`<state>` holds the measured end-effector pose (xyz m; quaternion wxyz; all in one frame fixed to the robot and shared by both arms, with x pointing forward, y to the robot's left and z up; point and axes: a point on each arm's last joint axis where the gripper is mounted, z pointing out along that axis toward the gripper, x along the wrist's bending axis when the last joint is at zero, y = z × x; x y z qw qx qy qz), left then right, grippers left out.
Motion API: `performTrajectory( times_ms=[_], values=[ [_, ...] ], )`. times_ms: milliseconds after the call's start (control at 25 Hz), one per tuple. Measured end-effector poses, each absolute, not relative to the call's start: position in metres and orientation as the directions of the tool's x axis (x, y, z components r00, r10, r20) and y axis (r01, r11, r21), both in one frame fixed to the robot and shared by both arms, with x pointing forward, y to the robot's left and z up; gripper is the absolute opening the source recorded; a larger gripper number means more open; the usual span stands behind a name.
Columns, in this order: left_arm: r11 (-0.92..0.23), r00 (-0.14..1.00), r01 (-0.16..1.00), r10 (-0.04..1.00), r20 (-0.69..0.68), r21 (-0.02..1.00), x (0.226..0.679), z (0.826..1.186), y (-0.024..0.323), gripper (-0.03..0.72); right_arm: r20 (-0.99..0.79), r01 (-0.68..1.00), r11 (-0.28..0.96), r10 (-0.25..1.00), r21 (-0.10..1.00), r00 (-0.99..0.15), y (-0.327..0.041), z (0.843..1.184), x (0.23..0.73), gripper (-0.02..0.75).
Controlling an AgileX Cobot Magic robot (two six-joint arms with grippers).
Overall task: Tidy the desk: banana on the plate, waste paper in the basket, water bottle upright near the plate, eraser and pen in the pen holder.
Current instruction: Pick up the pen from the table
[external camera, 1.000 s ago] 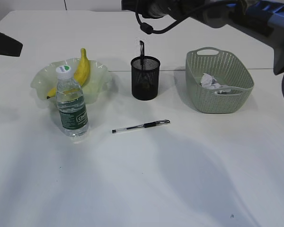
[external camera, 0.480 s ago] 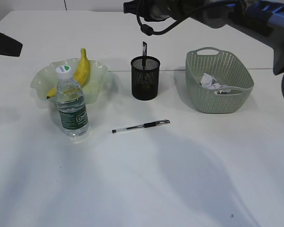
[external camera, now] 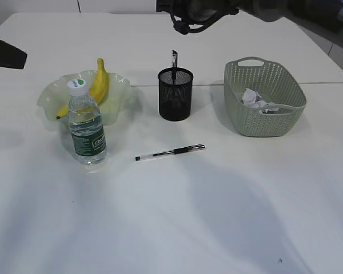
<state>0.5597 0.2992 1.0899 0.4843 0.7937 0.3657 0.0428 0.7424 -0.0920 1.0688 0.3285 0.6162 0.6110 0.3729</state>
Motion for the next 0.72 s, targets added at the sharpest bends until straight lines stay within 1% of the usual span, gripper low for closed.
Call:
performTrajectory(
  times_ms=[160,400,600,720],
  values=[
    [-0.265,0.729,0.539,0.622,-0.285,0.799,0.560,1.090,0.299,0.233,0.105,0.601,-0.097,0.994,0.794,0.023,-0.093,1.061,0.736,0.019],
    [-0.264,0.729,0.539,0.622,-0.286,0.800,0.560,1.090,0.299,0.233,0.120,0.721,-0.151,0.988,0.677,0.094,-0.095,1.050,0.726,0.019],
    [-0.264,0.729,0.539,0.622,-0.286,0.800,0.560,1.090,0.299,0.233,0.141,0.827,-0.203,0.978,0.524,0.151,-0.093,1.040,0.713,0.019],
    [-0.264,0.729,0.539,0.622,-0.286,0.800,0.560,1.090,0.299,0.233,0.124,0.883,-0.183,0.982,0.432,0.143,-0.092,1.035,0.704,0.019]
  ],
)
